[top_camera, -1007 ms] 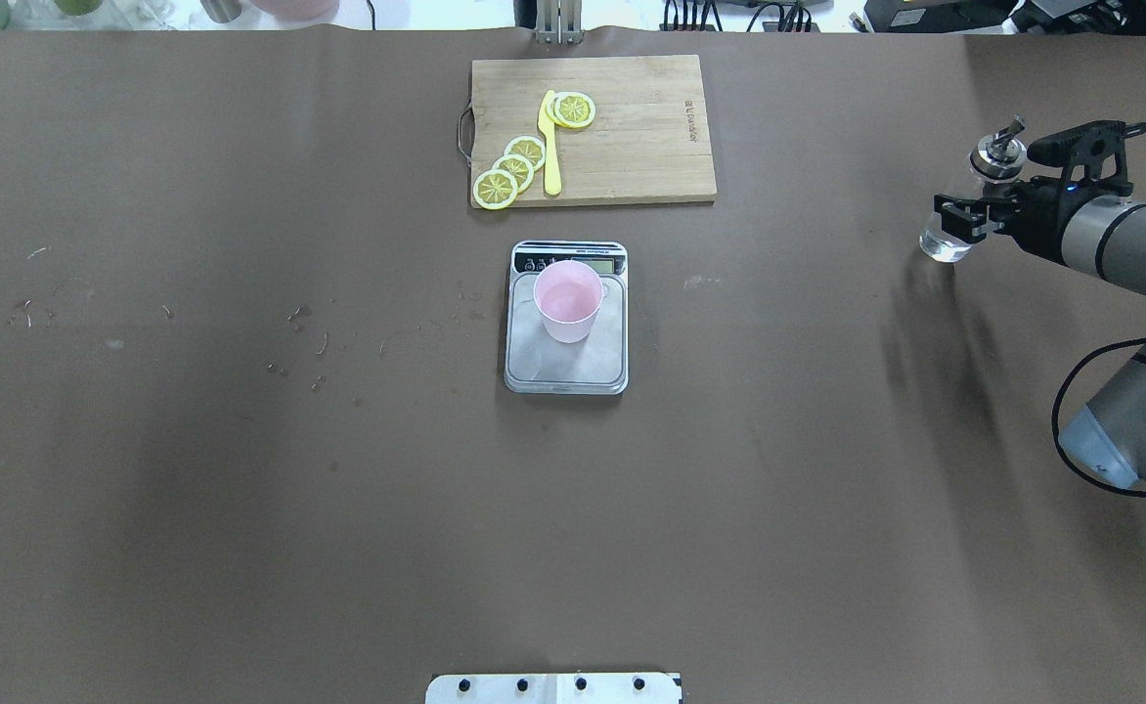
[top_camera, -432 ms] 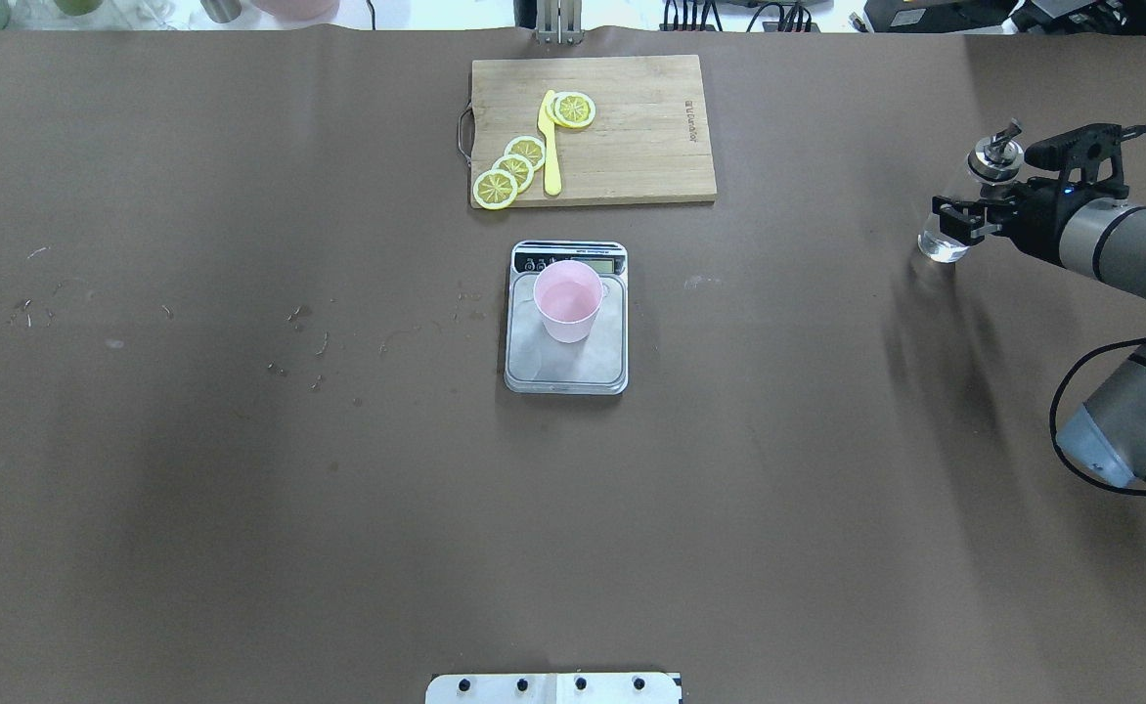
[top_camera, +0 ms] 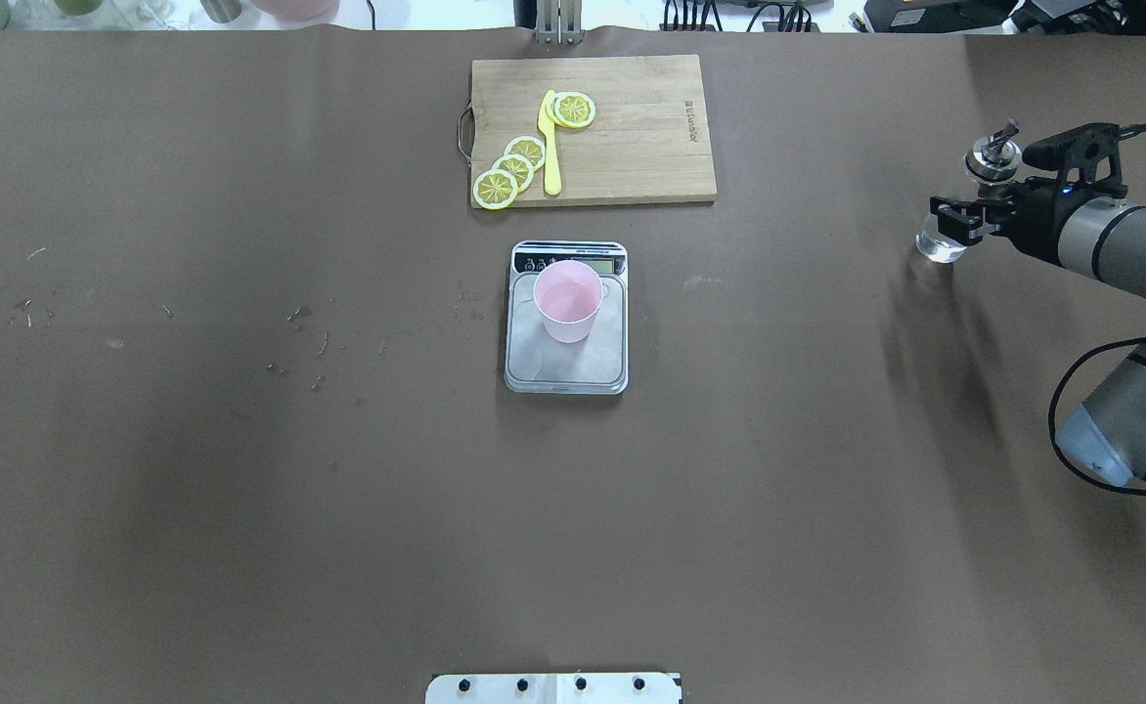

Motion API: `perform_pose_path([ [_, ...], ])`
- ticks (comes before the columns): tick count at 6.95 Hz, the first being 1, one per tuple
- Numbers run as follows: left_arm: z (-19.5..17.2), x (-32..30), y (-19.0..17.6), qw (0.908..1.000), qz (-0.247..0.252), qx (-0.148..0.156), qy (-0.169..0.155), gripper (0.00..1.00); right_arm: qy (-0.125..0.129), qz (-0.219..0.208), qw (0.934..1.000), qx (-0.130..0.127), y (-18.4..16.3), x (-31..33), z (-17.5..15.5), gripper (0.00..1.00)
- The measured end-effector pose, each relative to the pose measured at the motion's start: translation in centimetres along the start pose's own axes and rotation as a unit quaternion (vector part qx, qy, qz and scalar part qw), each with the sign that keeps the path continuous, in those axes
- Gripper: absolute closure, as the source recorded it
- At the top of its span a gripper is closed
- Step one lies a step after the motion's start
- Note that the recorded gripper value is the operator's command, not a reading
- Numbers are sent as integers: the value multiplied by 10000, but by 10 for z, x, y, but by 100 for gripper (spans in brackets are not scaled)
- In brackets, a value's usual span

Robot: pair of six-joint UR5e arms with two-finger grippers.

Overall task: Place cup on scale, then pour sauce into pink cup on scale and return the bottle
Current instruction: 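Move the upright sauce bottle toward the table edge farthest from the scale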

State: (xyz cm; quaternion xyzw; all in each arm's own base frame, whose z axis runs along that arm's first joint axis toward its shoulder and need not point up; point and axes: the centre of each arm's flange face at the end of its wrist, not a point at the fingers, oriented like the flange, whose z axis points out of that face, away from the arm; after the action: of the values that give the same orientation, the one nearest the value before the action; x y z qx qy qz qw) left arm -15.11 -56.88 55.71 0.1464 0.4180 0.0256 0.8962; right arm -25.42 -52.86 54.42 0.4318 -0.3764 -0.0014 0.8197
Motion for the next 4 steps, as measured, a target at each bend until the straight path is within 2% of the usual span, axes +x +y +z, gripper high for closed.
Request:
perform_pose_path([
  [1,0,0,0,10000,-3,1,0,2,-6,-2,10000,-4,0,0,0,41],
  [3,0,0,1,10000,-11,-2,0,2,-17,2,10000,18,-1,-1,-1,27],
  [4,0,-1,1,10000,-16,-4,0,2,-23,12,10000,24,-2,-2,-1,1],
])
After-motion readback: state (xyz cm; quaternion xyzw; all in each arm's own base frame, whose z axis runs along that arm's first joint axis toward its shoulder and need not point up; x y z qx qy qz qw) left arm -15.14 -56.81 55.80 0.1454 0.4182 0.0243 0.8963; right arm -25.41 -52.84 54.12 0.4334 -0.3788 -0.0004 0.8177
